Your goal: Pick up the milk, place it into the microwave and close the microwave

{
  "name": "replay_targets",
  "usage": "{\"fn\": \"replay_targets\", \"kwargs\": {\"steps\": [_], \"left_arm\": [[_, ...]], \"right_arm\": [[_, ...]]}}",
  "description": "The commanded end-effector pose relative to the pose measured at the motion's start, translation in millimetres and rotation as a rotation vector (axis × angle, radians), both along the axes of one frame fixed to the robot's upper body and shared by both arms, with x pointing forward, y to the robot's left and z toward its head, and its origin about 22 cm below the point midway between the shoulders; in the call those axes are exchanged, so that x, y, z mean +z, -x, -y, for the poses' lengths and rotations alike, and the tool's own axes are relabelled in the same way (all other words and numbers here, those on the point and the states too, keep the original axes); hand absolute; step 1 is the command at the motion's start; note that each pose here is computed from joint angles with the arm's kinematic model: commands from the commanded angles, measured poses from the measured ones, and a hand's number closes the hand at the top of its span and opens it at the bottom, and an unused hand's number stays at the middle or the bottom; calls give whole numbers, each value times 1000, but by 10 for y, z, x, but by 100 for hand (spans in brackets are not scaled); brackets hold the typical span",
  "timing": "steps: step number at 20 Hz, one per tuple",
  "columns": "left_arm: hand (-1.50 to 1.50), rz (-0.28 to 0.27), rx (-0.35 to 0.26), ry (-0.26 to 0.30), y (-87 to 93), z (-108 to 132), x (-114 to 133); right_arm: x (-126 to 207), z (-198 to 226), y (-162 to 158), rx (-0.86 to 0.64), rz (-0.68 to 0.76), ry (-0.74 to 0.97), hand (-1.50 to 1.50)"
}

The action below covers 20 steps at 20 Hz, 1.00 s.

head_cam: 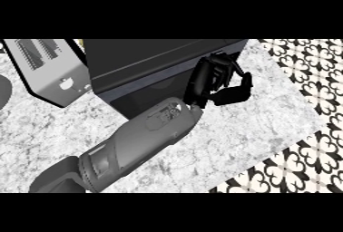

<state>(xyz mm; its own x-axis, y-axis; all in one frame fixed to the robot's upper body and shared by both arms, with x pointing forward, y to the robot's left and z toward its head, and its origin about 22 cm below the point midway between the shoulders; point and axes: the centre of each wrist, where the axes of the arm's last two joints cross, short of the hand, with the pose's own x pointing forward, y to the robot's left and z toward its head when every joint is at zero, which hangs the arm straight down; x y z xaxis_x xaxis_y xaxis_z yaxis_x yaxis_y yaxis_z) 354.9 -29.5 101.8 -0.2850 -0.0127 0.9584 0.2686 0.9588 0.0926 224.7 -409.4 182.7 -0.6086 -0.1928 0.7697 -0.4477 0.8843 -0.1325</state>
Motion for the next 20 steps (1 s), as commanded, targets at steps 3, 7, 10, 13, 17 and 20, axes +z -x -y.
{"fn": "replay_targets", "kwargs": {"steps": [3, 7, 10, 13, 17, 20], "left_arm": [[150, -94, 221, -54, -285, -421, -315], [150, -116, 203, -67, -314, -523, -381], [-150, -105, 206, -85, -380, -617, -351], [-150, -110, 208, -74, -390, -694, -391], [-150, -117, 204, -76, -390, -719, -427], [-150, -118, 191, -71, -385, -718, -437]], "right_arm": [[104, 117, 62, -52, 17, -3, -150], [155, 167, 103, -67, 28, -12, -150], [125, 180, 133, -74, 11, -17, -150], [151, 213, 174, -97, 14, -29, -150], [171, 236, 234, -101, 9, -16, -150], [173, 247, 263, -105, 3, -25, -150]]}}
